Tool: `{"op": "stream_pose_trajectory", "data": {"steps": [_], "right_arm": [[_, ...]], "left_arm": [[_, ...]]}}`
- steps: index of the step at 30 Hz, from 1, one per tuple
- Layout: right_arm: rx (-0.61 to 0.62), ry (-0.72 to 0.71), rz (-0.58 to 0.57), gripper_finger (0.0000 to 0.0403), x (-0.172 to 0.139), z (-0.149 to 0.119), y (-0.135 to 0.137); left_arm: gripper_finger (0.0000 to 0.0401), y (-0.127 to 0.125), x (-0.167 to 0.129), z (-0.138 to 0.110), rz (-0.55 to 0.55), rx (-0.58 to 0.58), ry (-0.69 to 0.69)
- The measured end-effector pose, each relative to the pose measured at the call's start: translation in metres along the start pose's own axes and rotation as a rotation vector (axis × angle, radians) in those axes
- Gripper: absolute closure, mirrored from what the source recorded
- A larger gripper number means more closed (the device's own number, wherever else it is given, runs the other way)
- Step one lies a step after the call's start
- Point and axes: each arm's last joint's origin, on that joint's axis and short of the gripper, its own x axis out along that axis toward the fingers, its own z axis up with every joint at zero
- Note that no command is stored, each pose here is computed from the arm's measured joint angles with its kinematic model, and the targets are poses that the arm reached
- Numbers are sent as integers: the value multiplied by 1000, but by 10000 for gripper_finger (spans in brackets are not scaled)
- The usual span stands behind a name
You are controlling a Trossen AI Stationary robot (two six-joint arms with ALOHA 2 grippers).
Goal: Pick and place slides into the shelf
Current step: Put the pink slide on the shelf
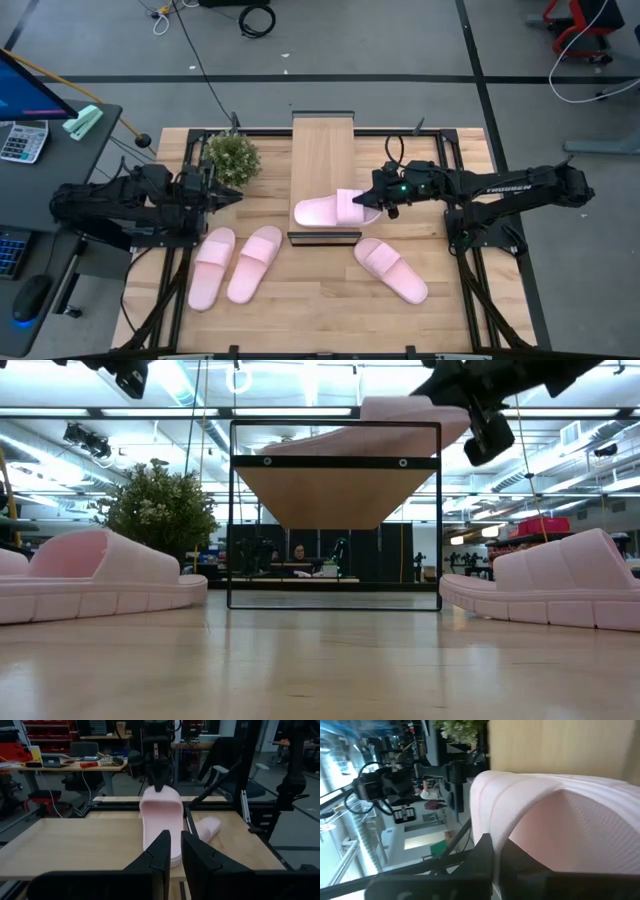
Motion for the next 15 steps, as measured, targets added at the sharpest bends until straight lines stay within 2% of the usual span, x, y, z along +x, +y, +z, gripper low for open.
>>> {"op": "stream_pose_trajectory", "data": {"steps": [5,15], "right_arm": [[2,12,-18,396,1,0,-12],[-19,45,-19,396,1,2,-14]], "left_arm": [[353,0,0,0,0,-5,-1],[353,0,0,0,1,-7,-1]]}}
